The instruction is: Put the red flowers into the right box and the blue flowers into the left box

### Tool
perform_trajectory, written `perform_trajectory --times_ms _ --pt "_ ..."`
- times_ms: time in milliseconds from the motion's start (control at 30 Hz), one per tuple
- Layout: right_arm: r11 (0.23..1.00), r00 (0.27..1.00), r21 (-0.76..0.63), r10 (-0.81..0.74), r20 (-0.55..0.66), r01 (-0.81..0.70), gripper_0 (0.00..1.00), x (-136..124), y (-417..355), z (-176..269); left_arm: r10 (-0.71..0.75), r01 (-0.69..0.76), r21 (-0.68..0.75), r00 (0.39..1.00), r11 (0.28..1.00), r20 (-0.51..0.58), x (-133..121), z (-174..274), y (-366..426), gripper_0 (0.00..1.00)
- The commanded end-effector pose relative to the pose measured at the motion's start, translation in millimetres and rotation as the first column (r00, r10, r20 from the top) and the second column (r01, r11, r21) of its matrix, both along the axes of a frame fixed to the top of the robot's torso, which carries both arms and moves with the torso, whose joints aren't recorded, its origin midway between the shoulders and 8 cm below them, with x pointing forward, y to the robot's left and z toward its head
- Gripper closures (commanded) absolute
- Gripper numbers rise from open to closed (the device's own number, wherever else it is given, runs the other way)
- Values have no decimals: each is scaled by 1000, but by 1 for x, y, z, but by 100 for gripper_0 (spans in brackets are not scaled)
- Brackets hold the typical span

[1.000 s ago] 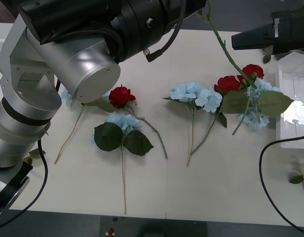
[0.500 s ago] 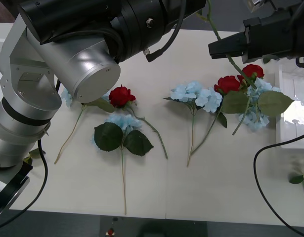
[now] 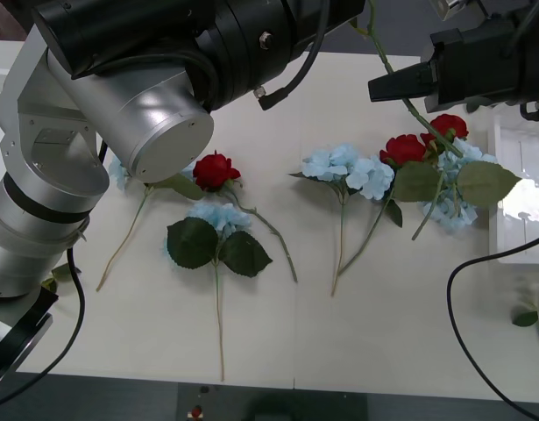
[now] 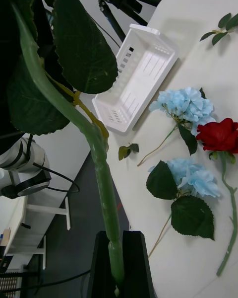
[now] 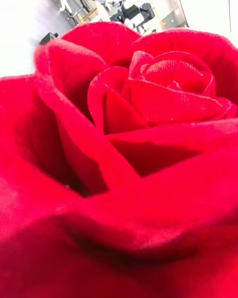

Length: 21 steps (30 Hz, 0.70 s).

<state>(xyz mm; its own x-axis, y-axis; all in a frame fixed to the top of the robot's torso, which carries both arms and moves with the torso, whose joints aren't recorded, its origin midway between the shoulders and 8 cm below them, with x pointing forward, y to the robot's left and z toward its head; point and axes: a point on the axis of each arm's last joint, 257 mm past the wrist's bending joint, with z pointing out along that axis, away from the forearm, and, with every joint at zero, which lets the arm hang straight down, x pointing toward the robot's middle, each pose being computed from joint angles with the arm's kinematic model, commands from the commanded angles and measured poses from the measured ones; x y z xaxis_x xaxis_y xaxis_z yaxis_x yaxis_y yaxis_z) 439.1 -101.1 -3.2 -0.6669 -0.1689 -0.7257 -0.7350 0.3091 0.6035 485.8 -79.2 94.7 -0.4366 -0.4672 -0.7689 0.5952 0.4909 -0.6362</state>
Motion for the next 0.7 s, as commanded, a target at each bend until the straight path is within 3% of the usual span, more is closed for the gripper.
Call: perform_trajectory --times_ms 33,400,700 --pt "1000 1000 15 -8 15 7 100 1 5 23 -13 14 -16 998 1000 61 -8 28 -3 0" --pt "999 999 -12 -45 26 45 100 6 -13 24 -13 14 -16 998 1000 61 -8 28 -3 0" --pt "950 964 -164 -263 36 265 100 29 -103 6 -13 14 -16 998 1000 61 -8 28 -3 0"
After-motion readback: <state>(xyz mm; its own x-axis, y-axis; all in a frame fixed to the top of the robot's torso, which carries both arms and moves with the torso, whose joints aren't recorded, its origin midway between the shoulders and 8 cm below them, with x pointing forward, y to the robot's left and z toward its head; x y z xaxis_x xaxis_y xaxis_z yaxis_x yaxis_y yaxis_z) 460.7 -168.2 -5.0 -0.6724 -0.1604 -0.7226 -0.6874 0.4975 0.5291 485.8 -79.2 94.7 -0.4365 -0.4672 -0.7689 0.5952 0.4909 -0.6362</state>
